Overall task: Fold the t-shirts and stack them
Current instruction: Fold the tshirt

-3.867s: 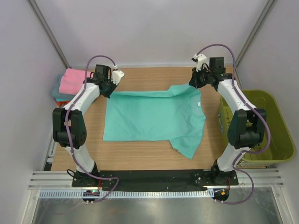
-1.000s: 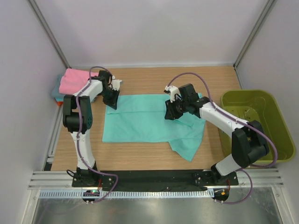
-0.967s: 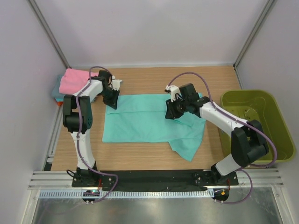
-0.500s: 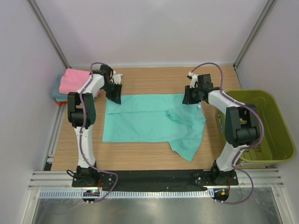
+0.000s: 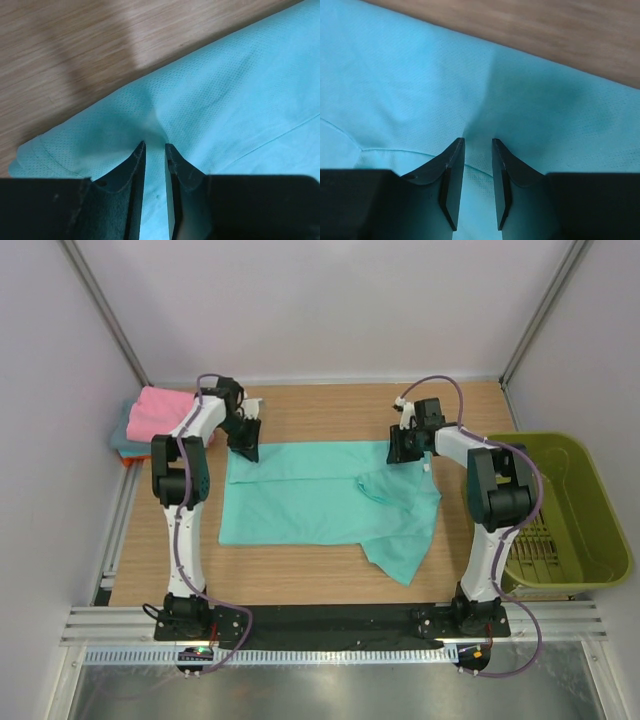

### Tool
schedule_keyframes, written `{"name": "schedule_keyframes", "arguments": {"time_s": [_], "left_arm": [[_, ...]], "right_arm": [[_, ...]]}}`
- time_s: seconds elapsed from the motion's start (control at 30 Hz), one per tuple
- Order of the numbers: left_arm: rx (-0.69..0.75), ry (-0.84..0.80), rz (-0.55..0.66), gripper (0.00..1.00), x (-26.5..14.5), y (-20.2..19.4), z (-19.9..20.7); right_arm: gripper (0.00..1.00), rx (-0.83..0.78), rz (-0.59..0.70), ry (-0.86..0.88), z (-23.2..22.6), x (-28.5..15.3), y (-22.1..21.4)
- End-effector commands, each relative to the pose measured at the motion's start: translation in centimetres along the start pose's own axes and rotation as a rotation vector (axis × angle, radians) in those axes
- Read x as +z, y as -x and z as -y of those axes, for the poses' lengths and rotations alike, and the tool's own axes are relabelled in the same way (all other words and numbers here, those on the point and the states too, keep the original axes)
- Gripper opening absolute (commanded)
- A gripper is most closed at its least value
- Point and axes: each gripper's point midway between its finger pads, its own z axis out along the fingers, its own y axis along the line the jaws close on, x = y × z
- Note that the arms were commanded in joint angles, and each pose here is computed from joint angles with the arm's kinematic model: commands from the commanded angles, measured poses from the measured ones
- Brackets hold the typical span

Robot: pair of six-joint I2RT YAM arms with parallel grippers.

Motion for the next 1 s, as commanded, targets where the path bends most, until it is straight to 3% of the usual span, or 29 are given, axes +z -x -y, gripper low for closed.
{"name": "schedule_keyframes", "arguments": {"time_s": [0.0, 0.27, 0.7, 0.83, 0.9, 0.97], "left_arm": [[-0.014, 0.024, 0.0, 0.23, 0.3, 0.6, -1.0], [0.001, 0.052, -0.005, 0.23, 2.0, 2.3, -2.5], [0.095, 0.197, 0.199, 0.32, 2.3, 9.8, -5.5], [0.124, 0.236, 0.307, 0.34, -2.3, 12.7, -4.0], [0.135, 0.273, 0.405, 0.37, -7.6, 14.4, -2.3], [0.128, 0.273, 0.453, 0.46, -10.9, 14.5, -1.0]], "right_arm": [[0.35, -0.025, 0.065, -0.04, 1.7, 0.7, 3.3], [0.35, -0.041, 0.084, -0.076, 3.9, 2.7, 6.0], [0.36, -0.086, 0.163, -0.117, 5.9, 5.6, 10.9], [0.39, -0.157, 0.242, -0.151, 5.6, 2.9, 14.4], [0.43, -0.193, 0.291, -0.185, 5.5, 0.4, 16.3], [0.46, -0.262, 0.365, -0.203, 4.3, -3.9, 18.6]]}}
